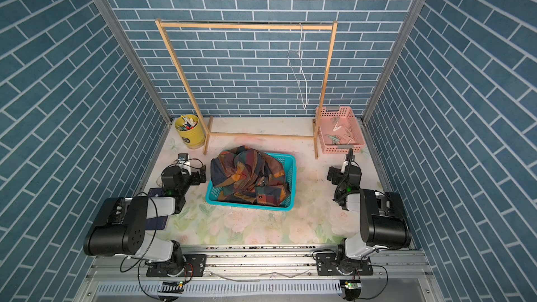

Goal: Remove the clothespins securing long-sleeve shirts to the hanger
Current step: Reset both arms

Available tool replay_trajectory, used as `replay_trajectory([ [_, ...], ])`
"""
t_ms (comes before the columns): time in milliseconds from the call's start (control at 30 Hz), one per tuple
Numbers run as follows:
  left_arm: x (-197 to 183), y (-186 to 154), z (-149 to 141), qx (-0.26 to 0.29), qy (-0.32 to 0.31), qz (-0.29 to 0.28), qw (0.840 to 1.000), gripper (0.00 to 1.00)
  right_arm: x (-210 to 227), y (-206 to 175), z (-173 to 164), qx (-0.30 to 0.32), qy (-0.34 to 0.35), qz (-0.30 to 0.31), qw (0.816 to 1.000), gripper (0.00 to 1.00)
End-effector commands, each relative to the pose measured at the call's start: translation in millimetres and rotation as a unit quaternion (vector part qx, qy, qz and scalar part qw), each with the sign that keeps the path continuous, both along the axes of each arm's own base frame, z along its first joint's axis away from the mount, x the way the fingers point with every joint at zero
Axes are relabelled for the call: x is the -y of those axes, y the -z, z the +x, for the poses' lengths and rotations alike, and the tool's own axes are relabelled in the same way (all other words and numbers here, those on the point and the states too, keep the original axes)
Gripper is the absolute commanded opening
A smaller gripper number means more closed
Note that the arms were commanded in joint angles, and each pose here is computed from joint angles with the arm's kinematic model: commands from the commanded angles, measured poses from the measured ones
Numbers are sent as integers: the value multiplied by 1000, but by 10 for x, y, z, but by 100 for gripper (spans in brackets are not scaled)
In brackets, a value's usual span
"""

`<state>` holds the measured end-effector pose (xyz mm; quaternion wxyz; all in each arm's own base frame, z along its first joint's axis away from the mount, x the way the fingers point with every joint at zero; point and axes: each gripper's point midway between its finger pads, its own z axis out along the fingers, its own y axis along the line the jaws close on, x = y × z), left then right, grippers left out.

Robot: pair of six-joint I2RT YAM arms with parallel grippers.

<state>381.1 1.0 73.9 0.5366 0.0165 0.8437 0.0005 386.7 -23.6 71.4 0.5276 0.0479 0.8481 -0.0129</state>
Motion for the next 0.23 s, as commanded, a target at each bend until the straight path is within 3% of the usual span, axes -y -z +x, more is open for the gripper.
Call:
replay_trajectory([
  [0,0,-183,116,23,4,22,999,99,-15,-138,74,24,-13,-26,999,99],
  [200,-17,-169,151,16,-7,29,999,100,-29,-142,77,25,-21,-20,999,99],
])
